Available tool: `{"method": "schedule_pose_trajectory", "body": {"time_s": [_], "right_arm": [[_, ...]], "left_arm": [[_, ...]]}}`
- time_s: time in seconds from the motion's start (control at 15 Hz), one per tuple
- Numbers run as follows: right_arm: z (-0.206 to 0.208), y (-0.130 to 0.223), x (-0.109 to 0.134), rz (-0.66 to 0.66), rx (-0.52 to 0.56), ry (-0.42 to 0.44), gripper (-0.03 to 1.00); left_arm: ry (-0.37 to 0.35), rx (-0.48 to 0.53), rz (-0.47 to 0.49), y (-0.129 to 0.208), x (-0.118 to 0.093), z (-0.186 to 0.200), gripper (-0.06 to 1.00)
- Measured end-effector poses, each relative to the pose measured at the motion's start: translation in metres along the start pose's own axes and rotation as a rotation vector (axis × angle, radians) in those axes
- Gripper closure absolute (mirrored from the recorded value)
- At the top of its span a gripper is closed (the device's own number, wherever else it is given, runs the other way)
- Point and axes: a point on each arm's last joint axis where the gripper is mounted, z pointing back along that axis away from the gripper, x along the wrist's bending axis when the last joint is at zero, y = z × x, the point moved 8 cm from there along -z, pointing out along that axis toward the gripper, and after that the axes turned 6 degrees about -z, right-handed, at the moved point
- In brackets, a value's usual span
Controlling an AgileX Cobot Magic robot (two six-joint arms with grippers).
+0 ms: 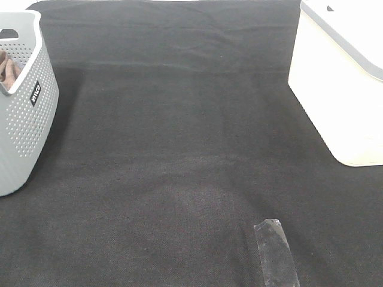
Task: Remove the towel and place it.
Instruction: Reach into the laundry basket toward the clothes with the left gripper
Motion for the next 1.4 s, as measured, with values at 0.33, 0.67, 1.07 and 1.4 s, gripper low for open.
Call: {"method": "schedule_pose_trajectory", "body": {"time_s": [0.33,0.67,1.07,1.4], "right_arm": [[0.0000,0.0000,0.0000,0.000,0.000,0.000,0.21],[0.0000,0.0000,0.0000,0.000,0.000,0.000,0.21],[0.0000,0.0000,0.0000,0.000,0.000,0.000,0.21],[0.0000,0.0000,0.0000,0.000,0.000,0.000,0.21]], "left_arm": [[0.000,0.000,0.000,0.0000,0.0000,0.0000,-0.04],[0.000,0.000,0.000,0.0000,0.0000,0.0000,-0.04],[0.000,0.000,0.000,0.0000,0.0000,0.0000,-0.04],[0.000,0.000,0.000,0.0000,0.0000,0.0000,-0.04]]}}
